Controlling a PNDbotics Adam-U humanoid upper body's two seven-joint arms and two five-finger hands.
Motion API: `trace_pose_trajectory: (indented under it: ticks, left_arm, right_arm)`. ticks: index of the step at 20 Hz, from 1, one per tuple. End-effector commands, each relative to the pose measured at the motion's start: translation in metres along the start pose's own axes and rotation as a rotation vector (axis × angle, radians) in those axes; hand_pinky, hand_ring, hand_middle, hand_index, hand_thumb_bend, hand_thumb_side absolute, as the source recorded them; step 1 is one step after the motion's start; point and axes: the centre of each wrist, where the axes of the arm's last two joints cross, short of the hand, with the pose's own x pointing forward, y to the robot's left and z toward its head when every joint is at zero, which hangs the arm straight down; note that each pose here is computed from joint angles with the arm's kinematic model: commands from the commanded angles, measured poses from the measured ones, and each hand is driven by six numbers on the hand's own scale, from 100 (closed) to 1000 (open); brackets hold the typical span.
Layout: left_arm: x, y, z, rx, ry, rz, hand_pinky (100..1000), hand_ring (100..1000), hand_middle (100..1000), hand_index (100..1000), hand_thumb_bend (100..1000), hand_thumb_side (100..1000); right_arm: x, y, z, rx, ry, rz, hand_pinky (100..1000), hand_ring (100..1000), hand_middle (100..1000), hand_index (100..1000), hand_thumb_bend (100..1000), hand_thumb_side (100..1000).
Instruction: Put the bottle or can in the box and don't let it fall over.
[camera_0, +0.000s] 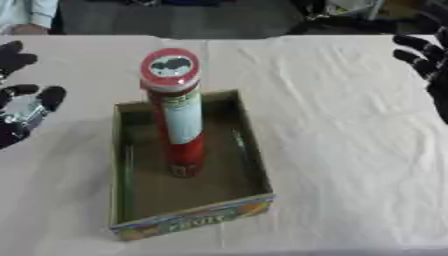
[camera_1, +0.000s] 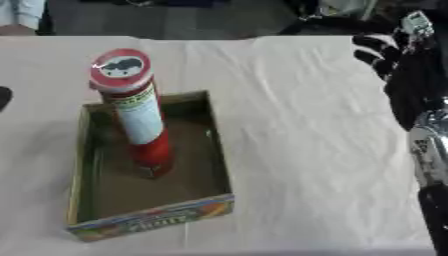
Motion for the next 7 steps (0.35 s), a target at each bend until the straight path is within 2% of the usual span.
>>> trace_pose_trajectory:
  ticks: [1,7]
  left_arm:
    - [0.009,0.021,0.004,0.100,-0.026,-0.020,829,1000,980,811,455,392]
    - [0.006,0.037,0.012,0.239,-0.010,0.021,829,1000,977,838,388,438]
  right_arm:
    - [0.013,-0.004,-0.002,0.009,-0.037,0.029,885,837,970,983,100,825]
    - [0.012,-0.004,-0.001,0.008,-0.036,0.028,884,837,971,983,100,827]
